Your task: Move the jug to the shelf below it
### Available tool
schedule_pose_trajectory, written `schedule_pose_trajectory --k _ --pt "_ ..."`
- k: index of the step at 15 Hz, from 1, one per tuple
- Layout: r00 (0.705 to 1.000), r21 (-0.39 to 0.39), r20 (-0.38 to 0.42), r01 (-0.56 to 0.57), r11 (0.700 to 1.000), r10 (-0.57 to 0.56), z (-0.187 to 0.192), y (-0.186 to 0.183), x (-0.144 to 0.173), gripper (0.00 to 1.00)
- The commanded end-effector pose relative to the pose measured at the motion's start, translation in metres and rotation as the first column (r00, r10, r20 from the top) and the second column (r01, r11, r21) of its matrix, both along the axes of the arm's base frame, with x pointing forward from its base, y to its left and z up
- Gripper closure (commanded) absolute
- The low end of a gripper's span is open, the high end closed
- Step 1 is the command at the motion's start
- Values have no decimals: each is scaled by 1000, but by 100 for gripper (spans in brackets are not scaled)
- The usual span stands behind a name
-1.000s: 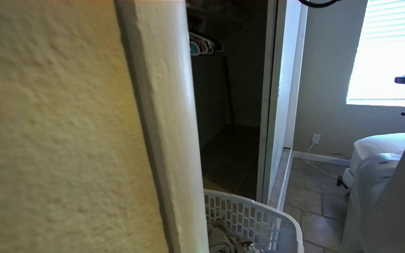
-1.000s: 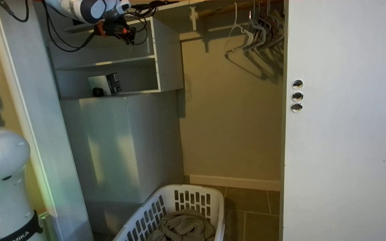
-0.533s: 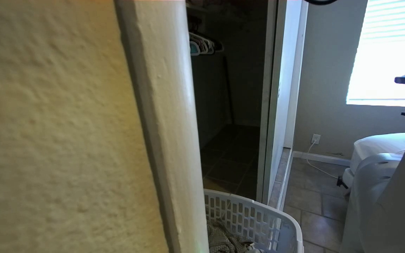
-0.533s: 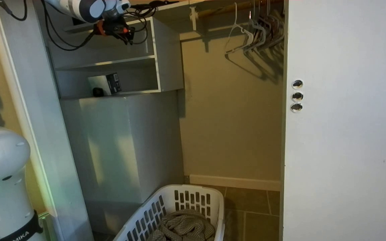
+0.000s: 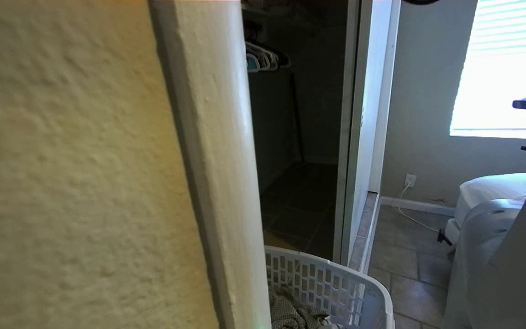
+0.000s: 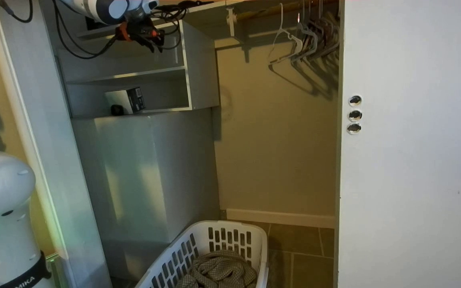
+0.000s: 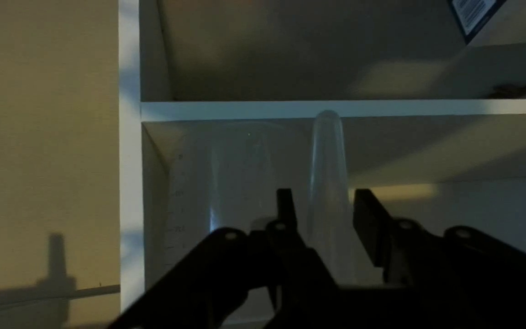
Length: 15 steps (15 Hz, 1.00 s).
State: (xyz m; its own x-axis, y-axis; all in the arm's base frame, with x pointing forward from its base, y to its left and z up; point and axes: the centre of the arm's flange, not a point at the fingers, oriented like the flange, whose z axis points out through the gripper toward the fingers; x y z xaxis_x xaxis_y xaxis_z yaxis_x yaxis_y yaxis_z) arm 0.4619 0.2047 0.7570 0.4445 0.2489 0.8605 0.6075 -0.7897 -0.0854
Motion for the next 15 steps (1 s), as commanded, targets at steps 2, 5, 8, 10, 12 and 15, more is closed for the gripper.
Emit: schedule_pose_trajectory --k 2,5,8,10,12,15 --pt "1000 22 -5 -3 1000 3 6 -7 1 22" --pt "1000 35 -17 3 999 -2 6 -1 -6 2" --pt "1000 41 -20 24 999 -23 5 8 -11 0" --pt "999 49 -12 52 997 -51 5 15 -14 0" --pt "996 53 -5 86 995 -86 4 20 -15 0" --pt "991 54 3 131 990 -131 3 23 -16 28"
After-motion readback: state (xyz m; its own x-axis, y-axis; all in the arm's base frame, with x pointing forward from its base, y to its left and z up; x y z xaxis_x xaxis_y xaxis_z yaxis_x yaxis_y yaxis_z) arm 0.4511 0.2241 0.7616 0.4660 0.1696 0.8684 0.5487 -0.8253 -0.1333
